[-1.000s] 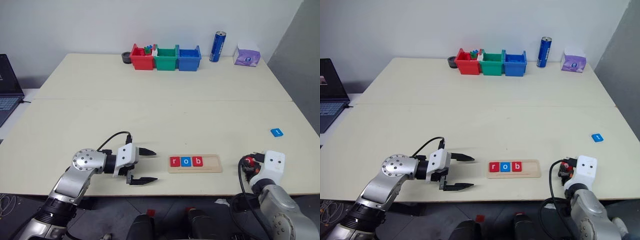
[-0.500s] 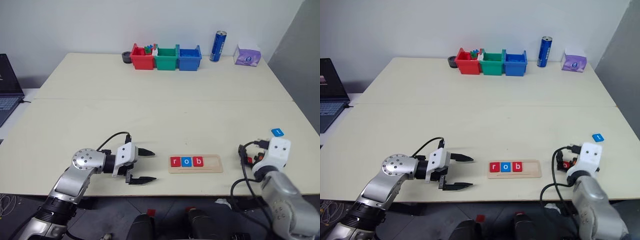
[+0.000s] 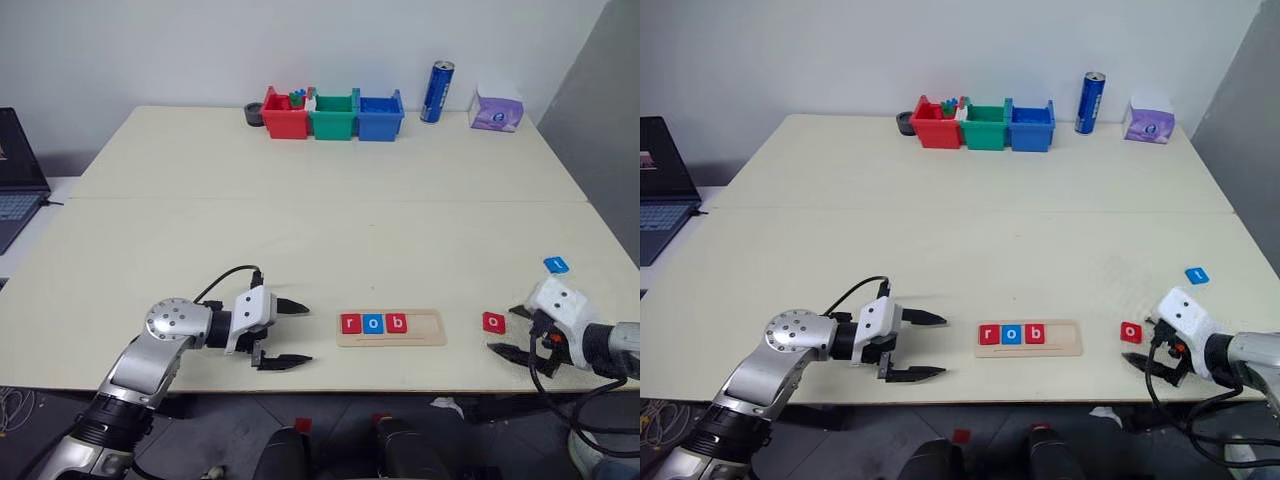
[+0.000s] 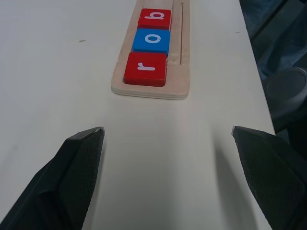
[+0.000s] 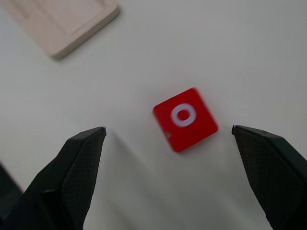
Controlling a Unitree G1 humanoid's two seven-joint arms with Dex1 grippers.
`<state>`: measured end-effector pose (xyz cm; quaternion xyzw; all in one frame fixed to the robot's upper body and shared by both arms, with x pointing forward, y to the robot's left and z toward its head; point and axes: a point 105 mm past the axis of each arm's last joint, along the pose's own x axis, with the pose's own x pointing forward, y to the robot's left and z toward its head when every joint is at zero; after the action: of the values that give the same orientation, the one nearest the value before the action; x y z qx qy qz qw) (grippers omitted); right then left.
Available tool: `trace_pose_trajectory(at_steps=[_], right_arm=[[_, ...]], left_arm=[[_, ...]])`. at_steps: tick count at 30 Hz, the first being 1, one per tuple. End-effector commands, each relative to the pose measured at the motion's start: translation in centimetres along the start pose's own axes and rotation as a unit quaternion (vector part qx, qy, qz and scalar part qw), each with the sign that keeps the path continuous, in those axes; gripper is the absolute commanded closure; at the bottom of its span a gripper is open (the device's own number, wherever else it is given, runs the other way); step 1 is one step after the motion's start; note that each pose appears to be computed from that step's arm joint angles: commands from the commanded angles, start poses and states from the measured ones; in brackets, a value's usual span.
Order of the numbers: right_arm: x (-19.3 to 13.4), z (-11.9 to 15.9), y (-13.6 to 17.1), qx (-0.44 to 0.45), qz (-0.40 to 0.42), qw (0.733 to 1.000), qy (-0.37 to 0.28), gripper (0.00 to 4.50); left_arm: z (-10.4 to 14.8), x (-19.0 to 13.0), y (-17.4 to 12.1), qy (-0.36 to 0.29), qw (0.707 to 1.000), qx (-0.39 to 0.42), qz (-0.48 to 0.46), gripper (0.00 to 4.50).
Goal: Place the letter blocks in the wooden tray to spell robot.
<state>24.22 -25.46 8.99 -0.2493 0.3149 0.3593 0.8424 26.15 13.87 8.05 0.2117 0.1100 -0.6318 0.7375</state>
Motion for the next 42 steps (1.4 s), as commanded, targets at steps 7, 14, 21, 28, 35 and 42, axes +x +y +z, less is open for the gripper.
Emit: trace_pose_trajectory(at_steps=[7, 14, 21, 28, 35, 42], right_arm=[[1.1, 0.7, -2.4, -0.058, 0.039, 0.998, 0.006, 0.03], [1.4, 0.1, -3.0, -0.055, 0.068, 0.996, 0.03, 0.03], [1.4, 0.0, -3.0, -0.053, 0.08, 0.995, 0.039, 2.31], [1.1, 2.1, -2.6, -0.066, 0.082, 0.994, 0.01, 4.45], [0.7, 4.4, -2.2, -0.066, 0.062, 0.995, -0.037, 4.45], [-1.3, 3.7, -3.5, -0.03, -0.003, 0.998, -0.062, 2.86]], left_arm=[[0.5, 0.1, 0.0, -0.003, 1.0, 0.022, -0.004, 0.0], [0.6, -0.1, 0.0, -0.001, 1.0, 0.025, -0.001, 0.0], [0.9, -0.1, 0.0, -0.001, 1.0, 0.026, 0.002, 0.0], [1.3, -0.1, 0.1, 0.0, 1.0, 0.027, 0.003, 0.0], [1.4, 0.0, 0.3, 0.001, 1.0, 0.028, 0.002, 0.0], [1.2, 0.1, 0.3, 0.001, 1.0, 0.028, 0.004, 0.0]])
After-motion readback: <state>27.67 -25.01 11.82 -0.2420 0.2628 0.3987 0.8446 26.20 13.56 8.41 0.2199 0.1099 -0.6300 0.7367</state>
